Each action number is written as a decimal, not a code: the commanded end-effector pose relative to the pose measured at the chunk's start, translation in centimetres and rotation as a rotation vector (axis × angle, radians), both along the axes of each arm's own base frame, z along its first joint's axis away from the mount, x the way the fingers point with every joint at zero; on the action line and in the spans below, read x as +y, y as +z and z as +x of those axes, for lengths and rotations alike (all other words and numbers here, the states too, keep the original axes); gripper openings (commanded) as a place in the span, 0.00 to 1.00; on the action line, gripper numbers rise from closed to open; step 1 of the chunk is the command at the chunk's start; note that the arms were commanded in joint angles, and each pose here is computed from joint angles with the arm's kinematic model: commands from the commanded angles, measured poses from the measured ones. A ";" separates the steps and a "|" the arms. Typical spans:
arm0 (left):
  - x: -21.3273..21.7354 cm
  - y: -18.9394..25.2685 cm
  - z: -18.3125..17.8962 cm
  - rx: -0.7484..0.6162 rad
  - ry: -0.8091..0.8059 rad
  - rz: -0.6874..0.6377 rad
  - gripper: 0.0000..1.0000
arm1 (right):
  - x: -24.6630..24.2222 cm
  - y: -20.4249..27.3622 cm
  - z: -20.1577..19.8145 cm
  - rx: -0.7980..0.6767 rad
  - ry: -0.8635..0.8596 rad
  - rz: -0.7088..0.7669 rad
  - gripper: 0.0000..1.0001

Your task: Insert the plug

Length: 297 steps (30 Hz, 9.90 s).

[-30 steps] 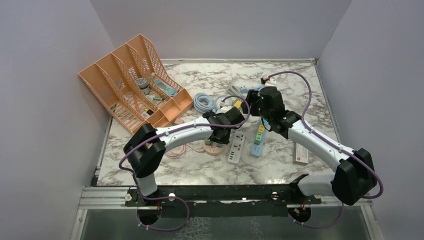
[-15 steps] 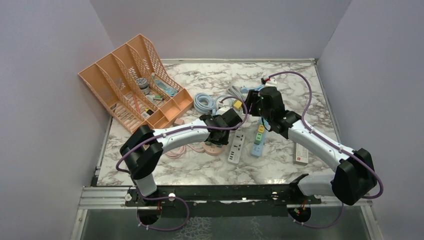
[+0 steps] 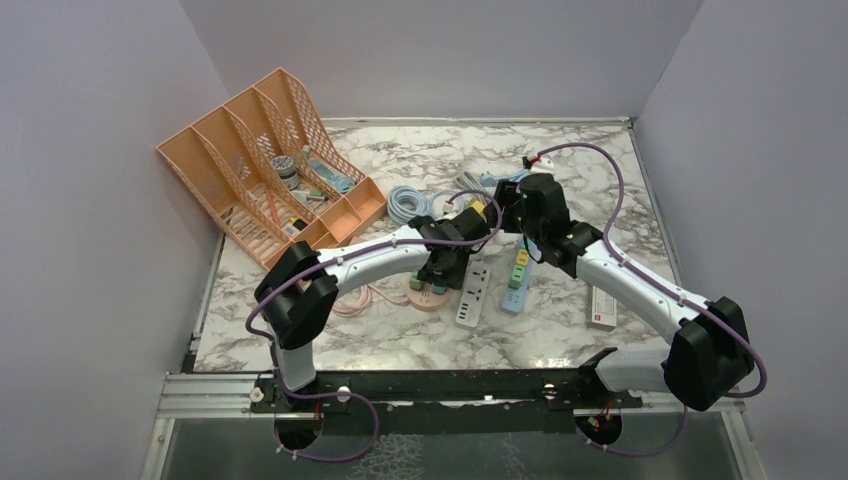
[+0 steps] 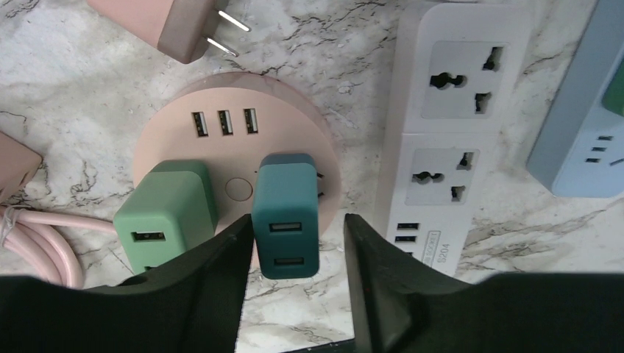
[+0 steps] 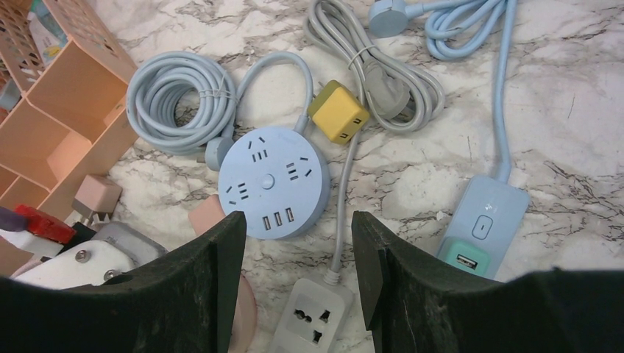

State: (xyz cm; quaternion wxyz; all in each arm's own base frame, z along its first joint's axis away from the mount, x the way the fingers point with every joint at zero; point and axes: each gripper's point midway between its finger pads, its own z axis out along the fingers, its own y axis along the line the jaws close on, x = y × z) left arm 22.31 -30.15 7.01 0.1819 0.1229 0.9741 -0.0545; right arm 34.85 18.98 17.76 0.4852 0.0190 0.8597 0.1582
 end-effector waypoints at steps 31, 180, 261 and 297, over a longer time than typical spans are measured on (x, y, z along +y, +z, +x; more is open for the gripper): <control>14.8 0.7 5.8 -0.134 0.526 -0.056 0.62 | 0.0 0.2 -0.3 0.013 -0.014 0.017 0.54; 4.5 31.0 1.6 -0.497 -0.250 -1.285 0.46 | 12.3 20.6 -10.5 -0.185 1.131 0.688 0.04; 14.7 16.1 7.7 -0.648 0.307 -0.589 0.77 | -4.1 -6.1 -15.3 0.966 0.083 -0.098 0.01; 16.5 15.8 7.2 -0.700 0.302 -0.498 0.78 | -6.8 -11.6 -14.9 1.082 -0.236 -0.214 0.01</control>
